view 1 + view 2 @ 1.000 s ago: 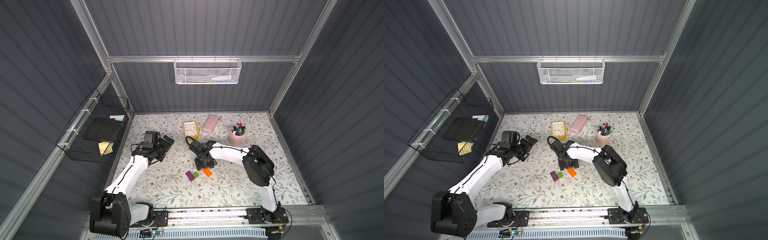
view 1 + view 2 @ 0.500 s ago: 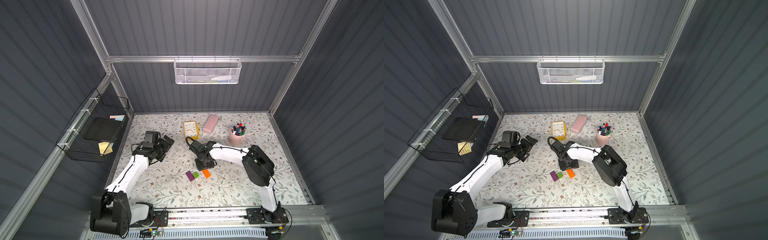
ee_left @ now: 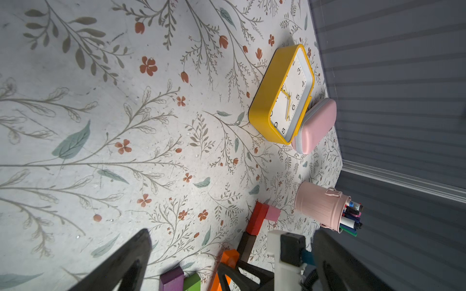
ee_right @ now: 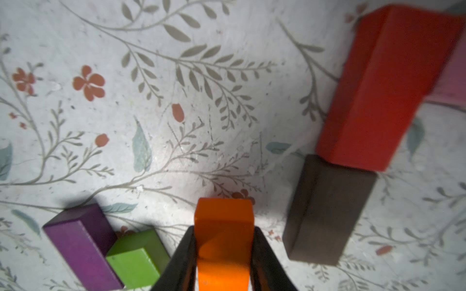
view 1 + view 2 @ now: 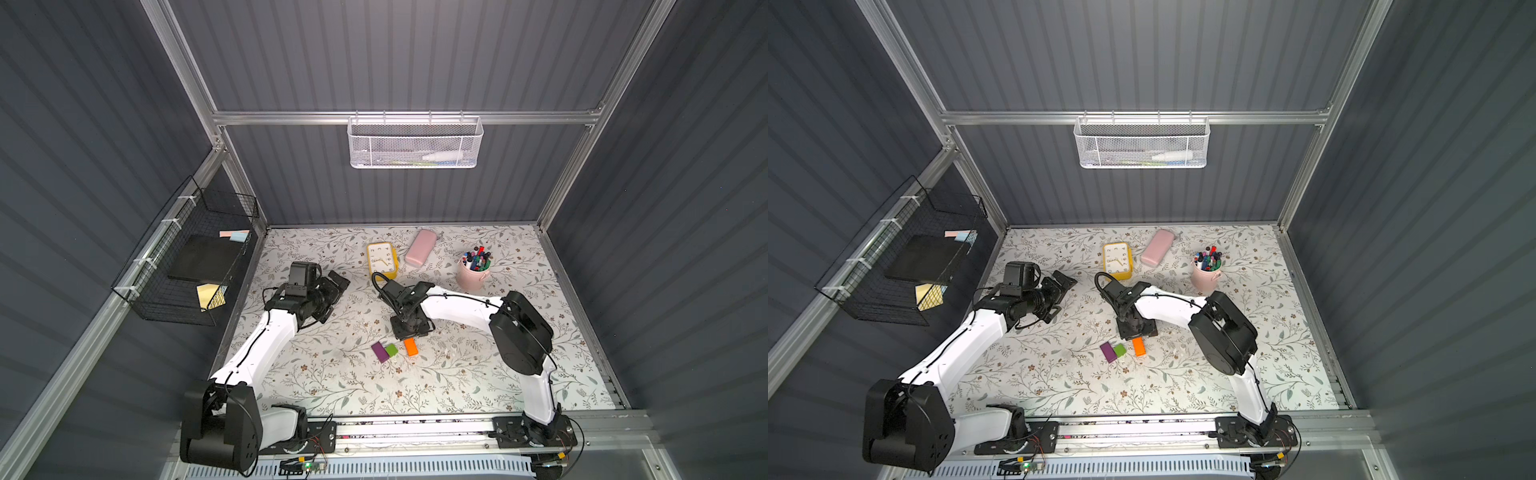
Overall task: Assemble the number 6 with building blocks
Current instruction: Pick up the building block from the center of the board, then assemble the building block at the center of the board.
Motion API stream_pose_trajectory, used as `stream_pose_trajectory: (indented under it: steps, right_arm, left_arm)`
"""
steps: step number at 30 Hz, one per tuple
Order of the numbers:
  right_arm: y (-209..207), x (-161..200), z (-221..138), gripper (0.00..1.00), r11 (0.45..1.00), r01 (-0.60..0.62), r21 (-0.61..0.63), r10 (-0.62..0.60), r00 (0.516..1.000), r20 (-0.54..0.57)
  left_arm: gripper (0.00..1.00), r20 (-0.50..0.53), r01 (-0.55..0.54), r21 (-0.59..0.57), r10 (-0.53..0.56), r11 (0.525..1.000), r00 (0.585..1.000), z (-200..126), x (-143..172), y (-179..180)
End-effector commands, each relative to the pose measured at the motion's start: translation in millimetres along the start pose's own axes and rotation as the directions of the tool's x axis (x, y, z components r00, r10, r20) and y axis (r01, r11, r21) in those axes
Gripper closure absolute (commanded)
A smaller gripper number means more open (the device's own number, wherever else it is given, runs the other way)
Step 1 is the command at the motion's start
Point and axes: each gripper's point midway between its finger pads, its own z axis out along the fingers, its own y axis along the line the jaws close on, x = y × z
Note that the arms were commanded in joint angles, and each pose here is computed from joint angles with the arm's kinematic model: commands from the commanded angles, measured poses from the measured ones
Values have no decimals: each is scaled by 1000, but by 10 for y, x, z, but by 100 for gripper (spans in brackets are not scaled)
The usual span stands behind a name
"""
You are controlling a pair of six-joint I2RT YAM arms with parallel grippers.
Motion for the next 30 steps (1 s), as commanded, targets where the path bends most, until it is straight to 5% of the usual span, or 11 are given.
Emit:
stream_pose_trajectory:
  steps: [1,8,14,18,23,30]
  right_arm:
    - [-32,-47,-323,76,1000,-25,3,25,998,53]
    - [-167,-49,-653,75,988,-149,33,146,985,89]
    - [-373,48,-786,75,913,-408,13,407,912,45]
    - [-459,100,-843,74,806,-588,-68,591,807,21]
    - [-633,166,-963,73,612,-774,-165,786,618,16]
    - [-748,404,-897,74,365,-907,-209,922,384,-56]
  left_arm:
    - [1,-3,-1,12,1,1000,1000,-10,-2,-10]
    - [1,-5,-8,11,8,1000,1000,-11,-1,-14]
    - [1,-5,-20,11,20,1000,1000,-26,-9,-36]
    - [1,-11,-23,14,24,1000,1000,-31,3,-42]
    - [1,-17,-28,11,28,1000,999,-30,21,-25]
    - [1,-26,-28,8,29,1000,999,19,40,21]
